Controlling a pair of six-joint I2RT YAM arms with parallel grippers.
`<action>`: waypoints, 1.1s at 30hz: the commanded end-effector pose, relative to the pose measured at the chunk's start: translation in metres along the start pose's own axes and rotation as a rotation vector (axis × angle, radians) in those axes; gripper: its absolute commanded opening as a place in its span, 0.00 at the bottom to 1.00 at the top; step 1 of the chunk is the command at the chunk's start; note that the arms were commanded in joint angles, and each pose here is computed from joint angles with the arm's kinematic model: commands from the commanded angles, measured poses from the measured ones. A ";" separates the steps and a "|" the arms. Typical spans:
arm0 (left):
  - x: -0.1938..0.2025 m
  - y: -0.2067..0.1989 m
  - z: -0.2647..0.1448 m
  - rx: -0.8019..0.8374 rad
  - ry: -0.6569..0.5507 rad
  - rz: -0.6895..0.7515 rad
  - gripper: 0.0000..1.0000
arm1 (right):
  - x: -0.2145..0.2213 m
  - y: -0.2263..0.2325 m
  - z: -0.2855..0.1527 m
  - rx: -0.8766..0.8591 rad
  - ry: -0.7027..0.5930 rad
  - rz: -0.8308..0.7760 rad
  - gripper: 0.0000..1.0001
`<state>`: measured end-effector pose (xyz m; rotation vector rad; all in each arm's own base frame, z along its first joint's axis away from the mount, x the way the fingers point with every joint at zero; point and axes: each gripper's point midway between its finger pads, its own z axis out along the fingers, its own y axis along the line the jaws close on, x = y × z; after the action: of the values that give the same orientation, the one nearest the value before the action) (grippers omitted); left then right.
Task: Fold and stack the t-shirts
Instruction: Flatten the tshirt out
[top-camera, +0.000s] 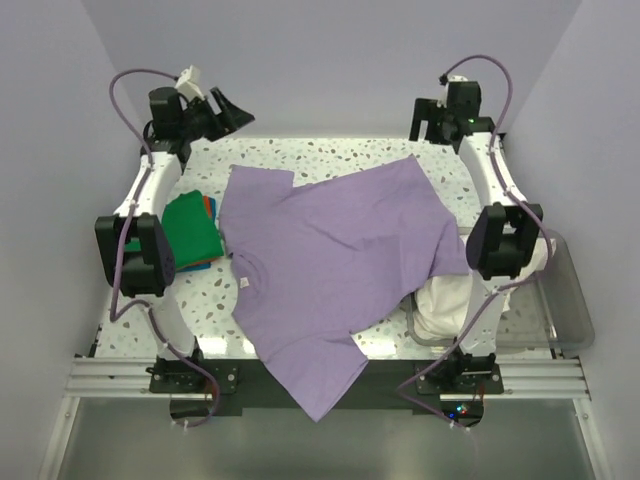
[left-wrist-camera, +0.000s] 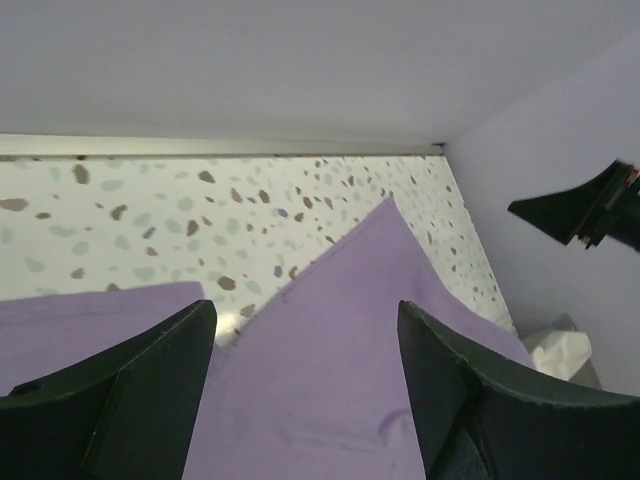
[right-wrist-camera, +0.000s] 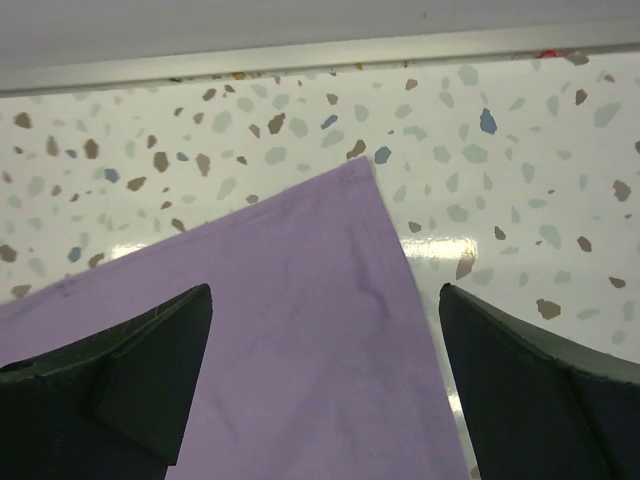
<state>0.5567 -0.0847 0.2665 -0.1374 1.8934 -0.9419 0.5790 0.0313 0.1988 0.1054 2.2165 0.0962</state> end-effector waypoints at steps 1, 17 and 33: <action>0.055 -0.033 -0.003 -0.061 0.134 0.089 0.78 | -0.036 0.023 -0.055 -0.101 -0.116 0.002 0.99; 0.235 0.049 -0.020 -0.263 0.649 -0.020 0.84 | 0.088 0.043 -0.007 -0.162 0.217 0.024 0.99; 0.262 0.132 0.013 -0.362 0.691 -0.092 0.84 | 0.152 0.038 0.059 -0.098 0.407 0.048 0.99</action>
<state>0.4647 -0.1466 0.0367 -0.0737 2.6424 -0.8644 0.5279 0.0832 0.0418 0.0729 2.6200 0.2640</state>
